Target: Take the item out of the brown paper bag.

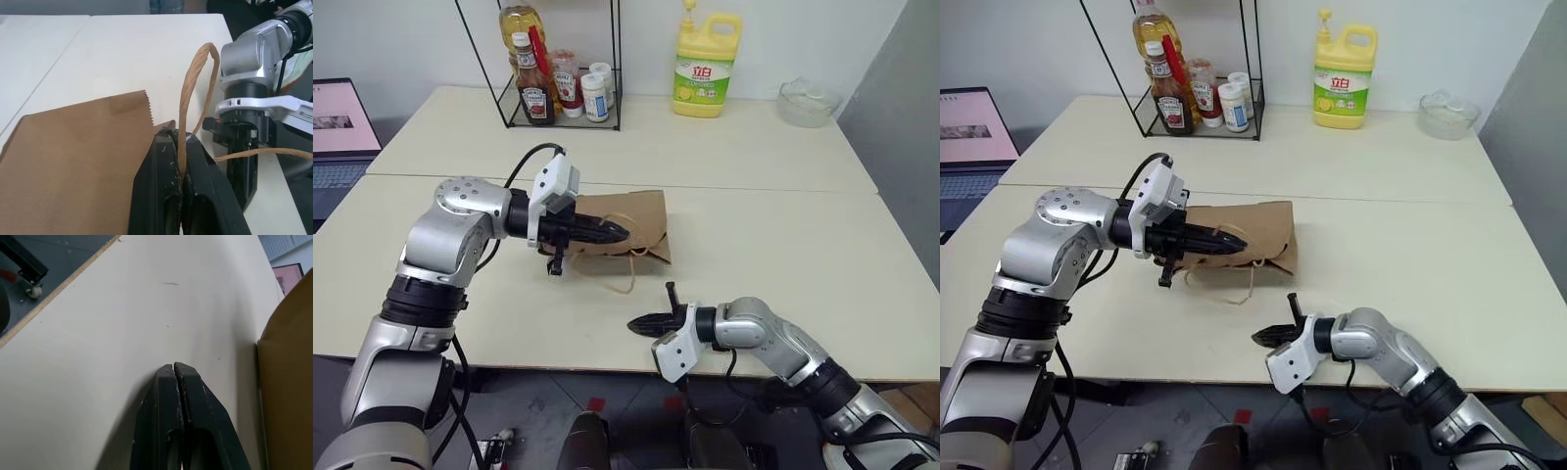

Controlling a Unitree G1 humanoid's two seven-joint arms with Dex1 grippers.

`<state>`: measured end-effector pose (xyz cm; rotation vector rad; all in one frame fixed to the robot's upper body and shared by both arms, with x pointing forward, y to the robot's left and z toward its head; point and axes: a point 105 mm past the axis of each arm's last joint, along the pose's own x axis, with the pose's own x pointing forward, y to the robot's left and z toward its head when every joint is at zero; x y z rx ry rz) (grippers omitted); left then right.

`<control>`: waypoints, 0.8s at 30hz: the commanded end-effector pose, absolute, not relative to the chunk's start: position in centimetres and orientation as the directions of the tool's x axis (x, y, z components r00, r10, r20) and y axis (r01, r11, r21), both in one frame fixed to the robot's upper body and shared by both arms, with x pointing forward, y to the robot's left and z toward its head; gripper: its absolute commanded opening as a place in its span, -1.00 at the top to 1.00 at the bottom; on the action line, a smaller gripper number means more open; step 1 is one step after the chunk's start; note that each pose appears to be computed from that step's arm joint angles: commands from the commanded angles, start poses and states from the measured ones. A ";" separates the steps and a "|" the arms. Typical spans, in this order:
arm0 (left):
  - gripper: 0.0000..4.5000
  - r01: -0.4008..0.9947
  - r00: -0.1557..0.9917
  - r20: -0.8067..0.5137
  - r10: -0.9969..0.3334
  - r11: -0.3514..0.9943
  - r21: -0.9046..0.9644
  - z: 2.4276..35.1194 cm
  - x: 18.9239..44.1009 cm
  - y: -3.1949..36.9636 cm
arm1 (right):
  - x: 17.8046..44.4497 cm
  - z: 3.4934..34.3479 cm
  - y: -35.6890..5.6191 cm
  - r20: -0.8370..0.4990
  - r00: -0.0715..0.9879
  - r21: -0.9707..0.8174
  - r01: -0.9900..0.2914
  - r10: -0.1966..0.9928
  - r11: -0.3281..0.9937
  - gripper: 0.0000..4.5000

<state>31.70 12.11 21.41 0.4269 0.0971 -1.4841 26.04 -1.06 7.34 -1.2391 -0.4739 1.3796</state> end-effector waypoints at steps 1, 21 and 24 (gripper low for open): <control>1.00 0.969 0.075 -0.320 -0.945 -0.006 0.246 22.0 30.9 12.0 | 25.6 7.9 -1.5 -0.341 0.246 -0.872 -0.444 0.907 -0.207 0.99; 1.00 0.979 0.036 -0.354 -0.934 -0.039 0.202 19.2 29.7 12.2 | 24.2 12.0 -3.4 -0.055 0.319 -0.985 -0.172 0.946 0.000 -0.82; 1.00 0.979 0.039 -0.354 -0.934 -0.036 0.202 19.2 29.9 12.3 | 24.1 11.3 -2.7 -0.087 0.283 -0.985 -0.167 0.955 -0.040 -0.82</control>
